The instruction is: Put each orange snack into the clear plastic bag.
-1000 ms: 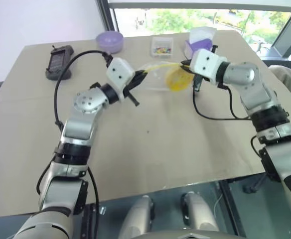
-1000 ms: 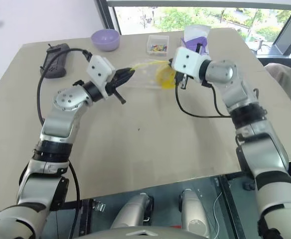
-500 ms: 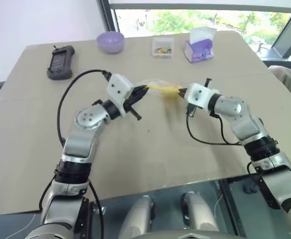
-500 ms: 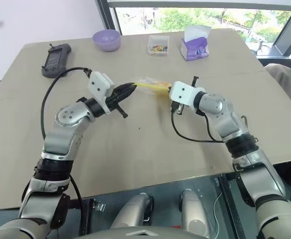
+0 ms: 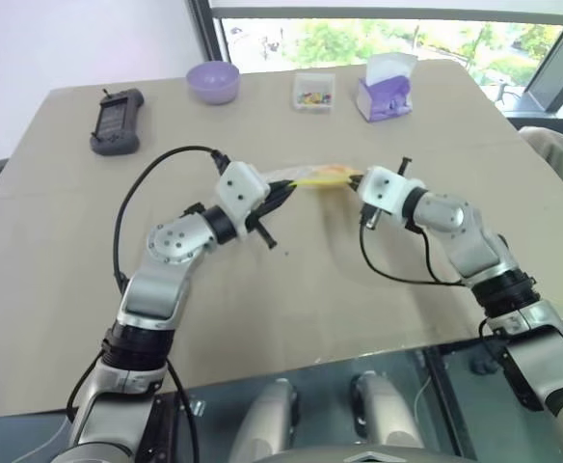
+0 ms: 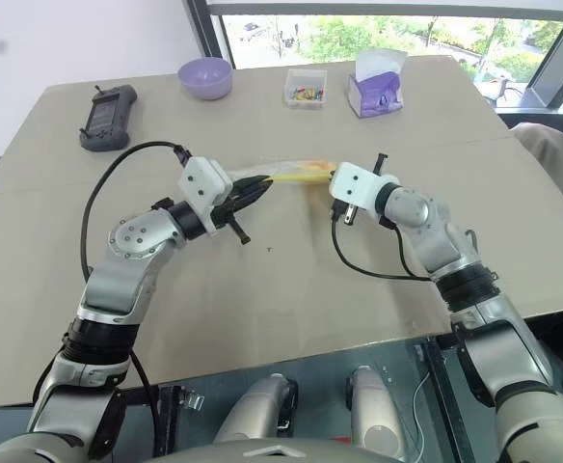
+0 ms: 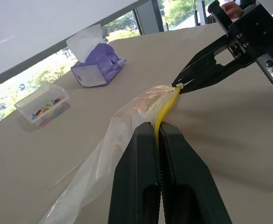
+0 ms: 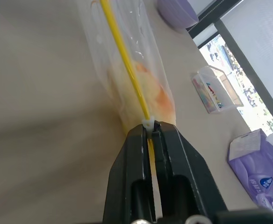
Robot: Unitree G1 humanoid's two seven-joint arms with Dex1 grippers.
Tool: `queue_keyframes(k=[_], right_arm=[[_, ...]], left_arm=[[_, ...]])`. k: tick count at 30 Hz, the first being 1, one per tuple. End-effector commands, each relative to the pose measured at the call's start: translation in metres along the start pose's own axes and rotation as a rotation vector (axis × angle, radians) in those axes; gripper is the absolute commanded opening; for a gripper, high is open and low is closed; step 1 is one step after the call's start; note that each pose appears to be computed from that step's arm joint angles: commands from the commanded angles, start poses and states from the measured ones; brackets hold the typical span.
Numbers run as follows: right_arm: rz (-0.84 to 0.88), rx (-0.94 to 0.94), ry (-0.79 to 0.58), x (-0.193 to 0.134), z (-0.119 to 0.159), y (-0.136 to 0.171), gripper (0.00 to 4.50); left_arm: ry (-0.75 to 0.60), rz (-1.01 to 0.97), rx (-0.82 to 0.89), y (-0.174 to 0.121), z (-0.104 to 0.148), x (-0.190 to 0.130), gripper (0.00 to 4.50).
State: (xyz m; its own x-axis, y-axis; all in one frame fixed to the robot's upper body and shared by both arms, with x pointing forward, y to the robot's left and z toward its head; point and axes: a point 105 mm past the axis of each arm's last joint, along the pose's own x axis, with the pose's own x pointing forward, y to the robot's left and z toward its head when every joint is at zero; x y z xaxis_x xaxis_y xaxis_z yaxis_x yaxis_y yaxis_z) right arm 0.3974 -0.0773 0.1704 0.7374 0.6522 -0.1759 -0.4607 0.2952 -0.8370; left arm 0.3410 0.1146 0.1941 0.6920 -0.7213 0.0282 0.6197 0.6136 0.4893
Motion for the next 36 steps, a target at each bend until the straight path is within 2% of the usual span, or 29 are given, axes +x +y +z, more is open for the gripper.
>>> queue_keyframes(k=[1, 24, 29, 32, 36], right_arm=[[-0.062, 0.043, 0.212, -0.021, -0.055, -0.012, 0.02], [-0.078, 0.044, 0.274, -0.028, -0.078, -0.013, 0.02], [-0.121, 0.032, 0.289, -0.033, -0.081, -0.026, 0.02], [-0.169, 0.015, 0.251, -0.038, -0.070, -0.046, 0.02], [-0.176, 0.005, 0.104, -0.048, -0.028, -0.081, 0.02]], left_arm=[[-0.079, 0.062, 0.101, 0.016, 0.027, -0.013, 0.00], [-0.051, 0.039, 0.114, 0.008, 0.020, -0.020, 0.00], [-0.044, 0.056, 0.106, 0.011, 0.018, -0.022, 0.00], [-0.053, 0.102, 0.088, 0.021, 0.019, -0.023, 0.00], [-0.088, 0.196, 0.051, 0.048, 0.030, -0.024, 0.00]])
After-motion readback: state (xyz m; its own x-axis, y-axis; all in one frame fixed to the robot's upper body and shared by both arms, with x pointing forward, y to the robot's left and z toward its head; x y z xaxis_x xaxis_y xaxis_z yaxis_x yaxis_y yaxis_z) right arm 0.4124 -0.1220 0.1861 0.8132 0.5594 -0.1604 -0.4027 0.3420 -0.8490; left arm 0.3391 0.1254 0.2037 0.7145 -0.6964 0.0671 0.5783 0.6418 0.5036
